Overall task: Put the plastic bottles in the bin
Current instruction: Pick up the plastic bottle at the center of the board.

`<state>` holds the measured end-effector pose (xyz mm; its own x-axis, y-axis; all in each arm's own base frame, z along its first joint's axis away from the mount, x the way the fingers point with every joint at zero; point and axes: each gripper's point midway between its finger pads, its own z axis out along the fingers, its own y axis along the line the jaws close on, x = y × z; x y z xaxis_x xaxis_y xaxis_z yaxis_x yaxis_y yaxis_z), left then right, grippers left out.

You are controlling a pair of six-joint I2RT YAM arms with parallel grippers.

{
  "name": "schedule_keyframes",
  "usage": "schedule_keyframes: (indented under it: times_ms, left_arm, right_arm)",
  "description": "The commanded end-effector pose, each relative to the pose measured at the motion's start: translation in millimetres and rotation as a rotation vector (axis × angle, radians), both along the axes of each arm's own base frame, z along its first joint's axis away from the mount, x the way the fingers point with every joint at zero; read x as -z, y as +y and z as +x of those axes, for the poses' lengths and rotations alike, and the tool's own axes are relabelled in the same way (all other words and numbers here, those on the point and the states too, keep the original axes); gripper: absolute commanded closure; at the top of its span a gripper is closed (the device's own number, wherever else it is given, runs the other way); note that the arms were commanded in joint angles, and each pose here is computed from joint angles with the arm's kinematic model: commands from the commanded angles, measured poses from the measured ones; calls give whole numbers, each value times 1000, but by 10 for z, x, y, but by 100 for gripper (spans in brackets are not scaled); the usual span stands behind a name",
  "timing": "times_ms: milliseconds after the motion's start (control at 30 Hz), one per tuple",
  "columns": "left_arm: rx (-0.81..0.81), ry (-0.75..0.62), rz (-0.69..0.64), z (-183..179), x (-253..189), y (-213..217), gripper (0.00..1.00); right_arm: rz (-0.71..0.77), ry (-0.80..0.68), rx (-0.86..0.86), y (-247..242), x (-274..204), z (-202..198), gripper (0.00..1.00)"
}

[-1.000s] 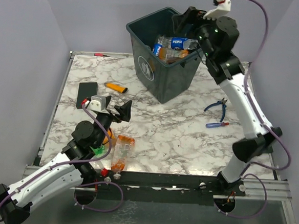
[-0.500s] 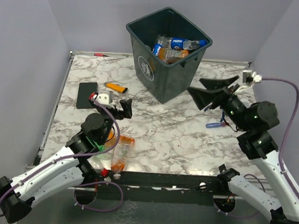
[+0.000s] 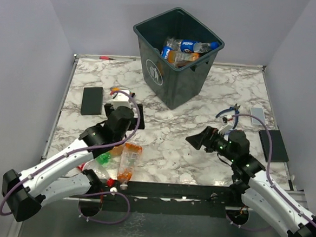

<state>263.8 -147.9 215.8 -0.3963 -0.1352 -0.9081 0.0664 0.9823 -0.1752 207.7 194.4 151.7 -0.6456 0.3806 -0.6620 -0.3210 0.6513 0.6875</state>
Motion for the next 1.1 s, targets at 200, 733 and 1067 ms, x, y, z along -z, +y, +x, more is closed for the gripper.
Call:
schedule_keyframes:
  times_ms: [200, 733, 1067]
  left_arm:
    - [83, 372, 129, -761, 917, -502, 1]
    - [-40, 510, 339, -1481, 1511, -292, 1]
    - [-113, 501, 377, -1497, 1736, -23, 1]
  right_arm:
    - [6, 33, -99, 201, 48, 27, 4]
    - [-24, 34, -82, 103, 139, -53, 4]
    - [-26, 31, -70, 38, 137, -129, 4]
